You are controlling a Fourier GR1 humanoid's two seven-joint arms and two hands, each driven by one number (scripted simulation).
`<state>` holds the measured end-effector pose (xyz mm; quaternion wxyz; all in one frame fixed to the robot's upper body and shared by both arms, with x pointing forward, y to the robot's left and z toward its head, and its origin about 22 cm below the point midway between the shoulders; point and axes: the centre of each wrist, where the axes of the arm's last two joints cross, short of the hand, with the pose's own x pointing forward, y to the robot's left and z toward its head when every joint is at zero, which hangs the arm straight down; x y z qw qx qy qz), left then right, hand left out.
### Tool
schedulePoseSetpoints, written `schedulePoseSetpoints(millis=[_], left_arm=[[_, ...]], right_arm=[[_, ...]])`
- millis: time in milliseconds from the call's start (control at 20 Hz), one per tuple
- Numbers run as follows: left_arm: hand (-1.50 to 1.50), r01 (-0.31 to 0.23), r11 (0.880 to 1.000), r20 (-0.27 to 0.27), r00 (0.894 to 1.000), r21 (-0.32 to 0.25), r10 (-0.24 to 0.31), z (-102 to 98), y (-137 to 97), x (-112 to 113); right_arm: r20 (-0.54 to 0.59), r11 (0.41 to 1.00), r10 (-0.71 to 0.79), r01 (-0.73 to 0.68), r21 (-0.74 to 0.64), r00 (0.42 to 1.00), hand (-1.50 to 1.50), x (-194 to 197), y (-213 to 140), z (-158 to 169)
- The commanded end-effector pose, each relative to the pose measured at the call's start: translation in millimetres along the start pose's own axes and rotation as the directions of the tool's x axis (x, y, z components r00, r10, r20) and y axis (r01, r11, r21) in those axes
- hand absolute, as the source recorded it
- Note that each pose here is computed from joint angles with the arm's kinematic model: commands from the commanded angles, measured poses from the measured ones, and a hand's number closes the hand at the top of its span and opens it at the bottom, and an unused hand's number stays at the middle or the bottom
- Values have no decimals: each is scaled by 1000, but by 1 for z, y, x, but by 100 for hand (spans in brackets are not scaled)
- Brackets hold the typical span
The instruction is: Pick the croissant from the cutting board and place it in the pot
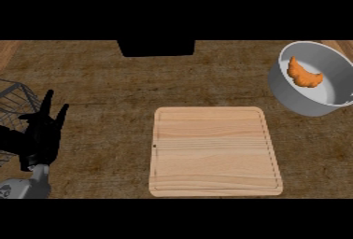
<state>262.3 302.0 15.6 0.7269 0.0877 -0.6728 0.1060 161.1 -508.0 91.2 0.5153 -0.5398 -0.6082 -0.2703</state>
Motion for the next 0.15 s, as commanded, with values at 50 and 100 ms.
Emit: schedulePoseSetpoints(millis=[50,100], left_arm=[[0,40,991,252,968,-129,-6,-8,-25,41],[0,49,994,266,964,-102,-21,-20,-19,61]], right_arm=[[15,999,-8,9,-37,1000,-150,-15,-46,-4],[0,1000,6,-6,-14,1000,-150,-26,-52,7]])
